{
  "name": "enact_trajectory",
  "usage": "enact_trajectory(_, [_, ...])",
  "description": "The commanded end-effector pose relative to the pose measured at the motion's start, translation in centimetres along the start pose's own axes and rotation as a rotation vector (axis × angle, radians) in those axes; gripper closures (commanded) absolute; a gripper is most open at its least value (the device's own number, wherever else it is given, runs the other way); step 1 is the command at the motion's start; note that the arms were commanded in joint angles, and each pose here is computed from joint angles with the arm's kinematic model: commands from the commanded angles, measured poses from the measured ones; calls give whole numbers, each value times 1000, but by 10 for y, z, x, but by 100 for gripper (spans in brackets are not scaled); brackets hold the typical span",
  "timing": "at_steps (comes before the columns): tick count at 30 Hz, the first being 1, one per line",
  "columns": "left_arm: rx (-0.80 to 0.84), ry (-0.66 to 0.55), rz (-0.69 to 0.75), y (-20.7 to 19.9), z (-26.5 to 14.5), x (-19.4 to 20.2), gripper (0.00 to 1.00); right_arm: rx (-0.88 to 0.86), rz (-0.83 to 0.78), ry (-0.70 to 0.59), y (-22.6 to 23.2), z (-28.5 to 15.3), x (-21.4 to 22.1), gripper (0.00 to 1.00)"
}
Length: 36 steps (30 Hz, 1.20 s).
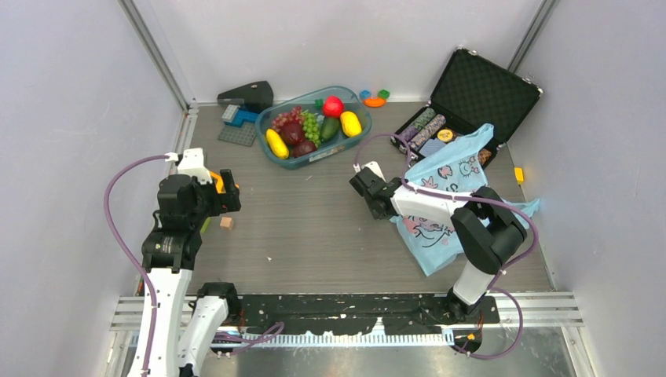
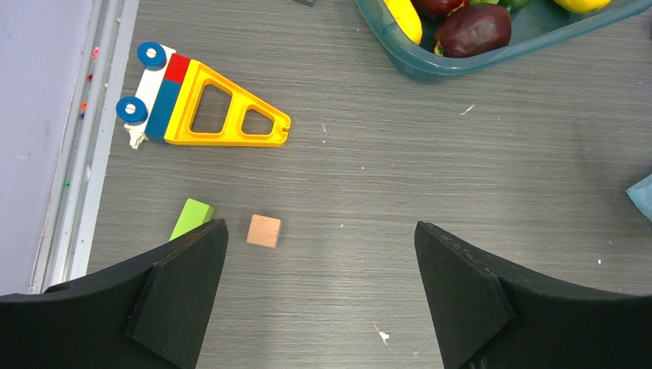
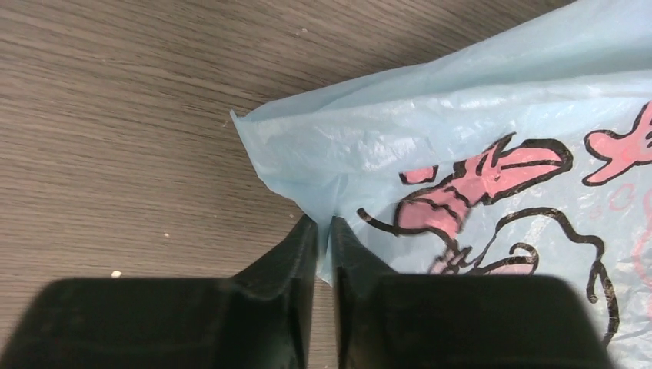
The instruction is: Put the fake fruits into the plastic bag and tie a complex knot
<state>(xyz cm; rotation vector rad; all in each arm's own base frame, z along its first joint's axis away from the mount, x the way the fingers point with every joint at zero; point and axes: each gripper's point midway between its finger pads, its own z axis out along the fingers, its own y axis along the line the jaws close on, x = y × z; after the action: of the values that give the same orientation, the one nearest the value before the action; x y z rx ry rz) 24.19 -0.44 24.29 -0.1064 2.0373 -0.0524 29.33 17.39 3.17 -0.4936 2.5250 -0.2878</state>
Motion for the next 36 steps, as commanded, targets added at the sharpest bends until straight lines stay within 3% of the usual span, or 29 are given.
enact_trajectory(1, [-3, -20, 13, 0, -2, -5, 4, -49, 50, -48, 9, -2, -13, 87])
enact_trajectory(2, [-4, -20, 13, 1, -2, -5, 4, -83, 57, -51, 15, -4, -14, 93])
enact_trajectory(4, [-6, -19, 13, 1, -2, -5, 4, -162, 82, -82, 28, -11, -21, 95])
enact_trajectory(12, [-9, -18, 11, 1, -1, -6, 4, -535, 199, -276, 106, -58, -63, 95])
enact_trajectory(24, [-5, -17, 9, 0, -1, -5, 2, -854, 187, -423, 218, -131, -120, 95])
enact_trajectory(27, [-5, -17, 9, 0, 0, -5, 1, -895, 167, -449, 228, -145, -130, 95])
enact_trajectory(28, [-4, -16, 9, 0, 0, -5, 1, -893, 160, -449, 228, -146, -130, 92])
enact_trajectory(32, [3, -13, 11, -1, 0, -4, 1, -818, 132, -496, 208, -152, -137, 45])
enact_trajectory(36, [28, -12, 8, -6, 1, -4, 1, -712, 92, -527, 173, -156, -134, 19])
